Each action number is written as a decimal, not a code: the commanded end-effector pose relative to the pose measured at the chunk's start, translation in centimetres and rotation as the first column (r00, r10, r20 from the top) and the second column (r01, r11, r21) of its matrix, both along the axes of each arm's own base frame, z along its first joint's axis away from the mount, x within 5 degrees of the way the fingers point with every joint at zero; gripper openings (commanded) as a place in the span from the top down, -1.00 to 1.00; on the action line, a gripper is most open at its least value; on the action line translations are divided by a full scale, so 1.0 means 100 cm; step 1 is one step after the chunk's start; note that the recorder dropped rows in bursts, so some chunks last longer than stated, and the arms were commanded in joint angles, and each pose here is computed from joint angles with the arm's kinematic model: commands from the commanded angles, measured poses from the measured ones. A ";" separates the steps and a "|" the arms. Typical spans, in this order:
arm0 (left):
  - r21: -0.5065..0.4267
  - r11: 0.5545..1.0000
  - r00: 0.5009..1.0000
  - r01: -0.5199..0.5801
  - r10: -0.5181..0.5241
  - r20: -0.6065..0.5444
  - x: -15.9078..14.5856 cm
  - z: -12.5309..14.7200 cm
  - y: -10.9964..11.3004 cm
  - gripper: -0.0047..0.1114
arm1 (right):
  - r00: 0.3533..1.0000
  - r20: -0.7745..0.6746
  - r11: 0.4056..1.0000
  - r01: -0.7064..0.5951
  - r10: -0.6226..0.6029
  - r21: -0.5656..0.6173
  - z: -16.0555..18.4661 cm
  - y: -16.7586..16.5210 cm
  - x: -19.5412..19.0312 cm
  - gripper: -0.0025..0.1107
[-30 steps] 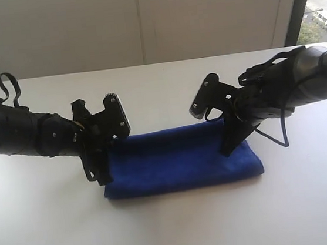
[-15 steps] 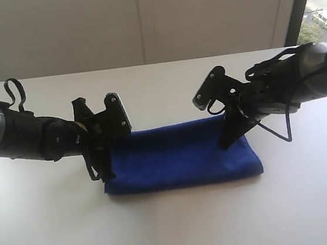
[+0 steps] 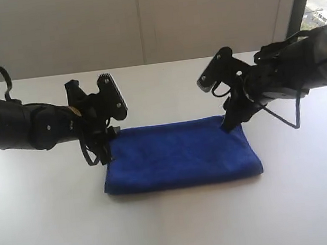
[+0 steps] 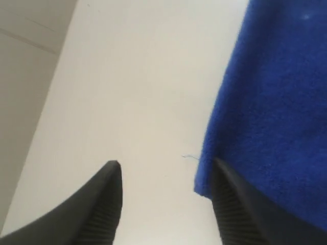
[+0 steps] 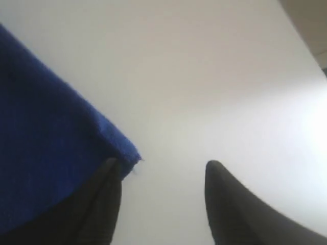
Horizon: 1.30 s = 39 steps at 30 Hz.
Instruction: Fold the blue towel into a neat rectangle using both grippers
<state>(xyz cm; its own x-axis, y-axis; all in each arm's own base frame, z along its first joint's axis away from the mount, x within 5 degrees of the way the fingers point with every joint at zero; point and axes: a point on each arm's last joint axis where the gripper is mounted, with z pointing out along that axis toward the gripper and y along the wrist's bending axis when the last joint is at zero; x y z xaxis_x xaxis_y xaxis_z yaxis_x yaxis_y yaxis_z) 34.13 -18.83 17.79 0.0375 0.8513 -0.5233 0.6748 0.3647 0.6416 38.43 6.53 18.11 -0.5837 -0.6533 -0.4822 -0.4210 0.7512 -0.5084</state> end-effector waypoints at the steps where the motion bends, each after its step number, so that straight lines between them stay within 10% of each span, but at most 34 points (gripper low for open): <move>1: -0.091 0.995 0.999 -0.045 0.043 -0.027 -0.011 0.037 0.005 0.20 | 0.993 0.081 0.993 0.075 -0.083 0.091 0.035 -0.005 -0.006 0.14; 5: -0.136 0.990 0.968 -0.030 -0.005 -0.249 -0.048 0.071 0.012 0.92 | 0.979 0.101 0.968 0.155 -0.177 0.199 0.064 -0.009 -0.029 0.95; 18: -0.383 0.873 0.889 -0.303 0.114 -0.444 -0.146 0.107 0.062 0.92 | 0.943 0.166 0.862 0.179 -0.287 0.474 0.105 -0.029 -0.153 0.96; 25: -0.702 0.646 0.949 -0.299 0.128 -0.287 -0.256 0.100 0.127 0.92 | 0.866 0.281 0.738 0.138 -0.413 0.661 0.098 -0.058 -0.279 0.96; 31: -0.738 0.612 0.956 -0.285 0.123 -0.267 -0.285 0.056 0.143 0.92 | 0.799 0.346 0.621 0.043 -0.491 0.783 0.089 -0.067 -0.316 0.96; 39: -0.683 0.646 0.928 -0.342 0.115 -0.356 -0.289 0.032 0.143 0.92 | 0.785 0.398 0.610 -0.033 -0.474 0.792 0.095 -0.065 -0.318 0.96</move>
